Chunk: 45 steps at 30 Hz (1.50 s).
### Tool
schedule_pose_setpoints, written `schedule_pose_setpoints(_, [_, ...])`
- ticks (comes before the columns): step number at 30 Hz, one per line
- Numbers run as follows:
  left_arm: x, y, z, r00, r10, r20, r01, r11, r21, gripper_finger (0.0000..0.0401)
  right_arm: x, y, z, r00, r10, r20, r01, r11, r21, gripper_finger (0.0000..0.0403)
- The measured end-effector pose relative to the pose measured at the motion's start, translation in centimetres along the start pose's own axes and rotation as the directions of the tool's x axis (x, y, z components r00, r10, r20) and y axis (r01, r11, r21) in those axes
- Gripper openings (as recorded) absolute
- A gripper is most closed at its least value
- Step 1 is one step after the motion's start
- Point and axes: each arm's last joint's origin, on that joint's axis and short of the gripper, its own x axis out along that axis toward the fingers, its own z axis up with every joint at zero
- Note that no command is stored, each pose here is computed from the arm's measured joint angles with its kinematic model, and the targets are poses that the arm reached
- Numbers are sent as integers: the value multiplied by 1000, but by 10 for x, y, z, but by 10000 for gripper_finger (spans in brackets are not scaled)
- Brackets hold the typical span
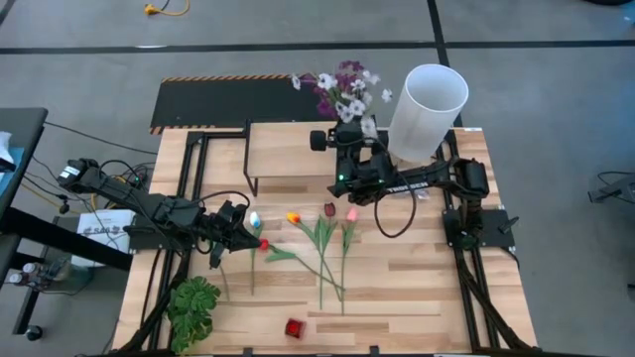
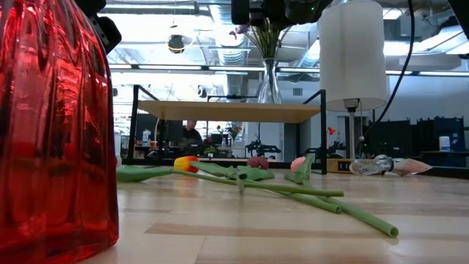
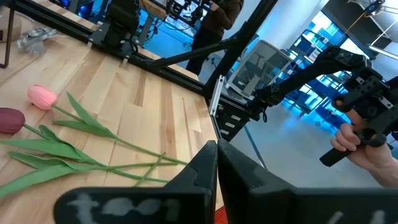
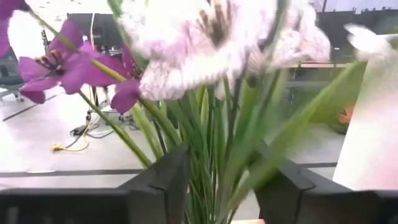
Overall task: Pick and place flowers into a vace then onto a shelf
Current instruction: Put the white flowers into the transparent vase on the shelf, then put the red vase on the shelf
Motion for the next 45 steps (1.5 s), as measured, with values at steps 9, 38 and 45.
schedule_pose_setpoints(9, [0,0,0,1000,0,0,0,1000,-1,0,-26,1,0,998,66,1,-66,998,0,236])
schedule_pose_setpoints(38, [0,-3,-1,993,-103,-51,102,995,-23,0,-171,-21,-3,908,420,8,-419,906,62,240])
schedule_pose_setpoints(45, [-2,-14,3,953,-295,-74,296,955,-3,0,-254,-52,-13,797,604,12,-604,797,-18,240])
